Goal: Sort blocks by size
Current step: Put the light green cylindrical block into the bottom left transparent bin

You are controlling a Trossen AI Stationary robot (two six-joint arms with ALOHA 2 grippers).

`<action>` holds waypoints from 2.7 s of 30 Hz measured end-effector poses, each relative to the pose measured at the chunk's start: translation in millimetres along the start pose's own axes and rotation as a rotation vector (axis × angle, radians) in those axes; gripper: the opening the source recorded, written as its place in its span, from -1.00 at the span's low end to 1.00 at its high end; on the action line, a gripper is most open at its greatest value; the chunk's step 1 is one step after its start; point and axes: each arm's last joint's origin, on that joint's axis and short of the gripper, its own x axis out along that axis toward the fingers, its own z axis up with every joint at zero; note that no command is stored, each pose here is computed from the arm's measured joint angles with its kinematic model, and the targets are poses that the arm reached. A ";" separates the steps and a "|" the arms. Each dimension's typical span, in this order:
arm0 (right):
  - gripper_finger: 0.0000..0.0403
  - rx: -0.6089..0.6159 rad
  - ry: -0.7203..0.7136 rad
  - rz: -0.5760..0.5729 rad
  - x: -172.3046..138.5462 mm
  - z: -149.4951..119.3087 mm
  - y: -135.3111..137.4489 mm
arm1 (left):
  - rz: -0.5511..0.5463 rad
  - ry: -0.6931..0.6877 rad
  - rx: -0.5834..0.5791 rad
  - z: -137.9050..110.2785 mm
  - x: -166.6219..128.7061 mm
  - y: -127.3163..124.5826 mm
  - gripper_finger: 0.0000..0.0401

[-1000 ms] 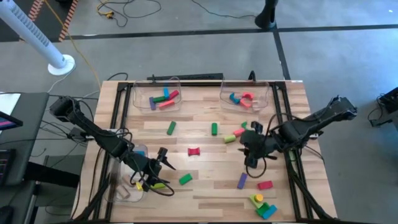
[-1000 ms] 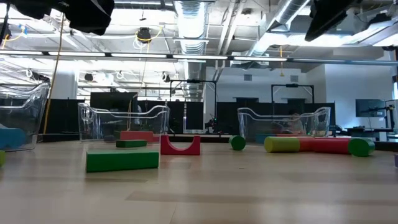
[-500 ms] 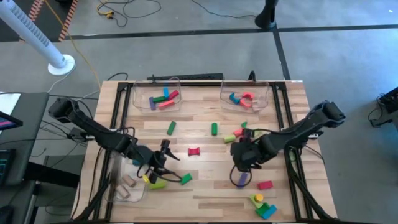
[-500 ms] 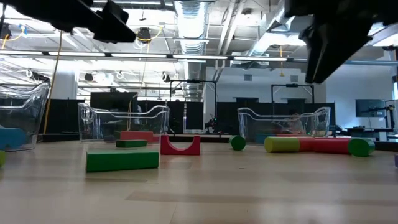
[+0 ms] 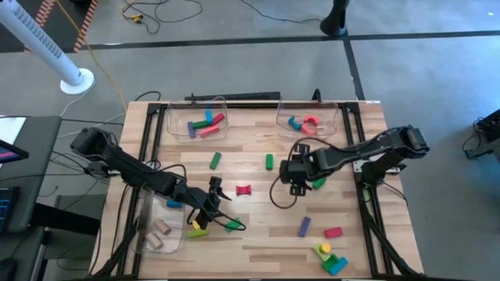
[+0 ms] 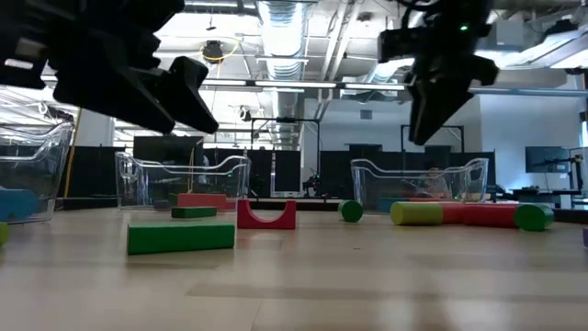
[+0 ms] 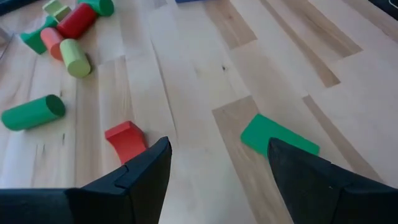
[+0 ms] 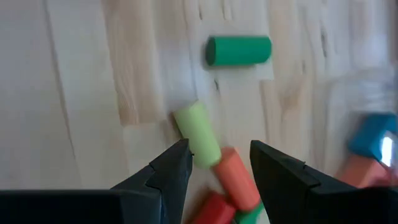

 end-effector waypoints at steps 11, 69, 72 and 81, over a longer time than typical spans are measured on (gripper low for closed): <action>-0.02 -0.002 0.013 0.102 26.2 -2.3 -29.2 | 0.004 -0.035 0.015 2.4 3.4 -0.7 0.29; -0.13 0.049 -0.009 0.186 108.2 -44.6 -9.2 | 0.011 -0.121 -0.039 10.9 2.5 0.2 0.29; -0.13 0.065 -0.024 0.191 102.3 -44.5 -9.1 | 0.011 -0.120 -0.040 10.8 2.5 0.2 0.29; -0.15 0.135 -0.187 0.263 62.4 -37.9 -2.9 | 0.131 -0.136 0.035 13.7 2.2 5.2 0.29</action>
